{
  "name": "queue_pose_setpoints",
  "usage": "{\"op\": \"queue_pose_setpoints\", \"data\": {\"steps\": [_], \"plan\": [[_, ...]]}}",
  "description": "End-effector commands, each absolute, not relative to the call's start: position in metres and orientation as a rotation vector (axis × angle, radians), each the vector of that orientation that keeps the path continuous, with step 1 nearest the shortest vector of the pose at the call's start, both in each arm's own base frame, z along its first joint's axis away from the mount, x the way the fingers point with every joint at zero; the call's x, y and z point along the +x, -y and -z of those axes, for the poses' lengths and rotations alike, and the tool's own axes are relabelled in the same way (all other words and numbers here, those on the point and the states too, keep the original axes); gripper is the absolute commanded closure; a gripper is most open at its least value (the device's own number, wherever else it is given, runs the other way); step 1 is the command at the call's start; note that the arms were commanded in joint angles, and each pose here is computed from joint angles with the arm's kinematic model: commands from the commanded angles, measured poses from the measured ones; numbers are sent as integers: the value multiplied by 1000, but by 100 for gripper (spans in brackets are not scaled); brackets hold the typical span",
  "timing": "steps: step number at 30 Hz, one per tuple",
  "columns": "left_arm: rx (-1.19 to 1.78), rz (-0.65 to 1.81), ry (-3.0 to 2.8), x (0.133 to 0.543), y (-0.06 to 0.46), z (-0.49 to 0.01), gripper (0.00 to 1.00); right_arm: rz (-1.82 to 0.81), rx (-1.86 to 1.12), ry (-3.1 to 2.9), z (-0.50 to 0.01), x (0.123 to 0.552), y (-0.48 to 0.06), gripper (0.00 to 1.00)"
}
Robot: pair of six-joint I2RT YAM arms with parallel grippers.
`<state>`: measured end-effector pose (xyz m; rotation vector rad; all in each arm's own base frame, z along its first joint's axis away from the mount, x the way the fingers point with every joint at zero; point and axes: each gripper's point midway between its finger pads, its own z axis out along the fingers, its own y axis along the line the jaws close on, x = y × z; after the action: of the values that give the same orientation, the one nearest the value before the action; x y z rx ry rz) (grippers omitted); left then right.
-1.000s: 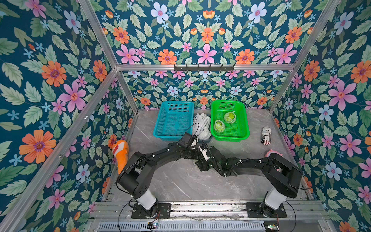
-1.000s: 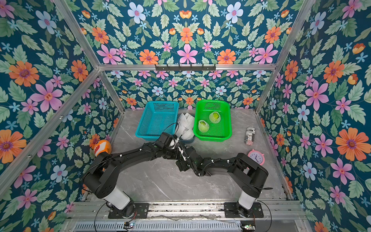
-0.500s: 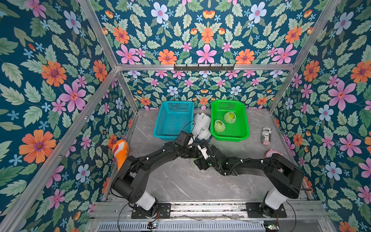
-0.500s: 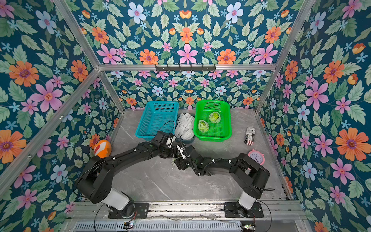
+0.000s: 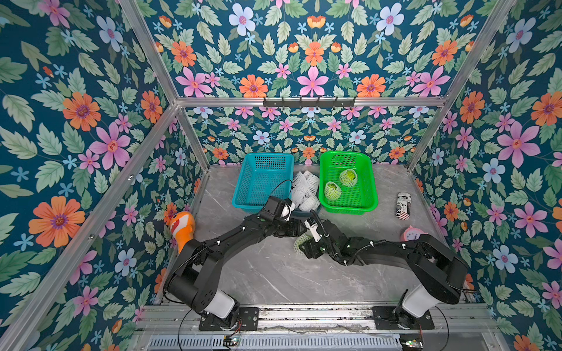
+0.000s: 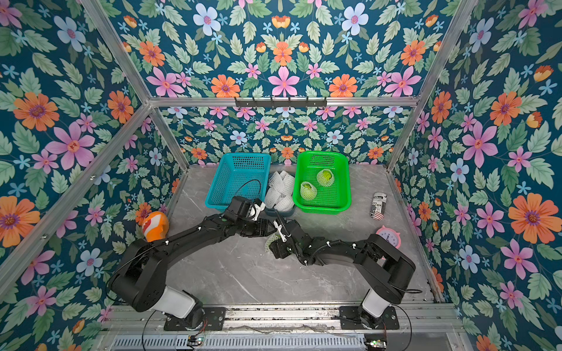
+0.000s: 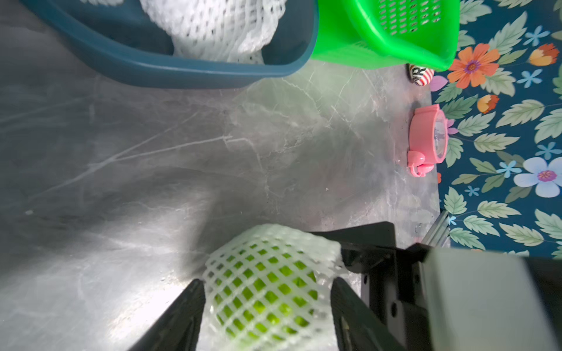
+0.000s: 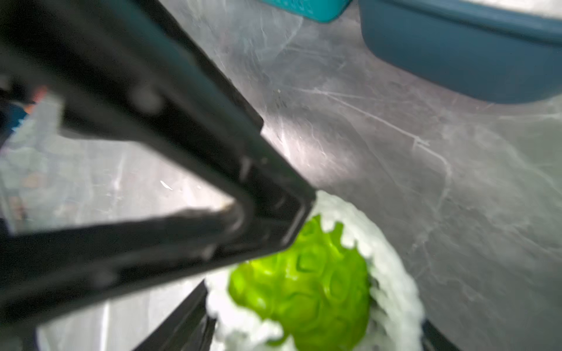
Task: Sleeve custard apples in foam nets
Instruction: Pick up the custard apple from the center of the board.
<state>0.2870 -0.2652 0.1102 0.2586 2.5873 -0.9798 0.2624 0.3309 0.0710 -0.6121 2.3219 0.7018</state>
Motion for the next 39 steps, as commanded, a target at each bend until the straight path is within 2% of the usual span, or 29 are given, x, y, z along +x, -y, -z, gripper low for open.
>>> {"op": "queue_pose_setpoints", "data": {"steps": [1,7,13,22,27,32,39], "plan": [[194,994,-2513,300,259,-125,31,-773,-554,-2332,-78,262,-327,24],[116,991,-2412,310,241,-147,31,-965,-361,-2287,-103,276,-312,24],[78,1020,-2379,305,234,-145,31,-1154,-228,-2226,-125,286,-302,24],[70,1267,-2274,293,250,-153,38,-1292,-130,-2166,-148,290,-301,24],[75,1356,-2194,292,256,-168,38,-1515,9,-2082,-153,295,-303,24],[83,1422,-2156,287,260,-173,36,-1573,30,-2045,-160,296,-306,25],[86,1506,-2131,283,267,-177,39,-1586,25,-2041,-160,296,-307,25]]}}
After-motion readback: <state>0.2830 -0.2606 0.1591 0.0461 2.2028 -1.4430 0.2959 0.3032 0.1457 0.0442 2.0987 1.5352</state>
